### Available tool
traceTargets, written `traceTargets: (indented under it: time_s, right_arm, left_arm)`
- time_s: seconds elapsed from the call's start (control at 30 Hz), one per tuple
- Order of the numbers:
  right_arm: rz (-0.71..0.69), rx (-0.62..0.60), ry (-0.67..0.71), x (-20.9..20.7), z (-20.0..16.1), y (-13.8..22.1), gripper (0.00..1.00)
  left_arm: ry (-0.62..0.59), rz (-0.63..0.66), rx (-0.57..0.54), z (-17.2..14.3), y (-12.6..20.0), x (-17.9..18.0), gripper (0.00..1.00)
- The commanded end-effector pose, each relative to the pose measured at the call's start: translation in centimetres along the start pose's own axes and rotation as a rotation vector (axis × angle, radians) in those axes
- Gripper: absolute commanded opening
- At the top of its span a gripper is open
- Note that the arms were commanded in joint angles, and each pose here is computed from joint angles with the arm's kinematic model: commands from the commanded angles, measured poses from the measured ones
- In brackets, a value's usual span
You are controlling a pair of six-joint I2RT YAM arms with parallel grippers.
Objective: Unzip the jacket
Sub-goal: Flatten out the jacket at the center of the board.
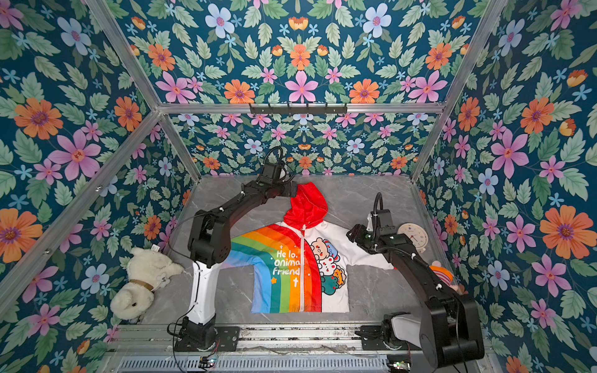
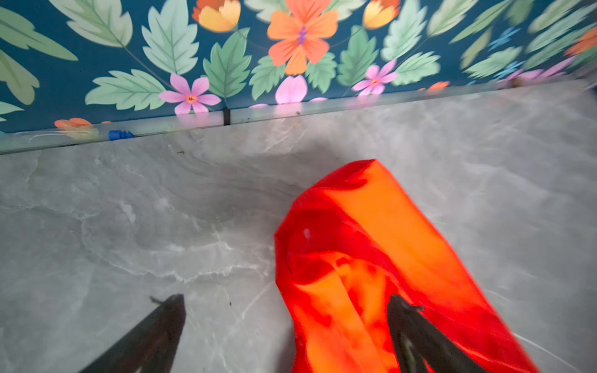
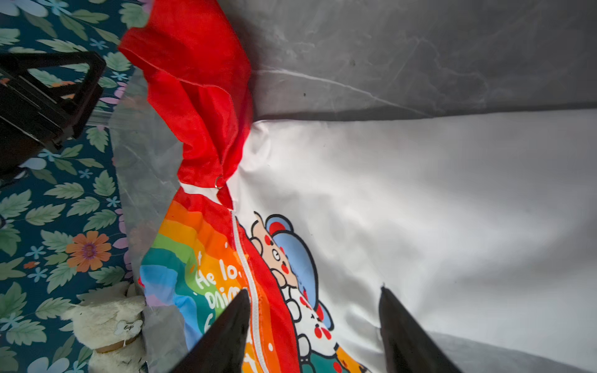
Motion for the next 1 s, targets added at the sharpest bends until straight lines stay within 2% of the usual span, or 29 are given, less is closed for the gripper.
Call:
traceTargets:
  time_s: [0.0, 0.23, 0.4, 0.5, 0.67, 0.8, 0.87, 0.97]
  right_arm:
    - [-0.02, -0.013, 0.0, 0.0, -0.5, 1.3, 0.64]
    - [-0.075, 0.022, -0.025, -0.5, -2.1, 3.6, 0.64]
    - [-0.105, 0.121, -0.01, -0.6, -4.0, 4.0, 0.62]
    - [-0.076, 0.176, 0.021, -0.1, -5.2, 3.5, 0.59]
    - [-0.012, 0.262, 0.097, 1.9, -7.9, 1.9, 0.49]
    - [0.0, 0.34, 0.17, 3.4, -10.6, -0.2, 0.4]
    - [-0.03, 0.367, 0.167, 3.5, -11.2, -1.6, 0.33]
    - [-0.047, 0.371, 0.146, 3.7, -10.9, -3.5, 0.28]
  left_arm:
    - [0.101, -0.107, -0.028, 0.5, 2.1, -0.6, 1.0]
    - [0.195, -0.131, -0.008, -2.2, 6.5, 0.3, 1.0]
    - [0.217, -0.123, -0.02, -4.3, 10.2, 1.1, 1.0]
    - [0.246, -0.12, -0.025, -6.1, 12.4, 1.7, 0.99]
    - [0.281, -0.121, 0.018, -11.2, 14.5, 2.6, 0.99]
    - [0.305, -0.114, 0.061, -15.4, 15.5, 3.0, 0.89]
    - [0.308, -0.115, 0.076, -17.0, 15.8, 2.8, 0.89]
    - [0.294, -0.121, 0.086, -18.2, 16.0, 1.9, 0.94]
Point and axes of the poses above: each gripper's point midway between its finger pads, its own y axis back along the fingers, its own x axis along the line the jaws close on, z = x × y, the point moved 8 cm from there along y, back along the fingers, and after that the axes turned 6 degrees about y, right-handed, at the moved point
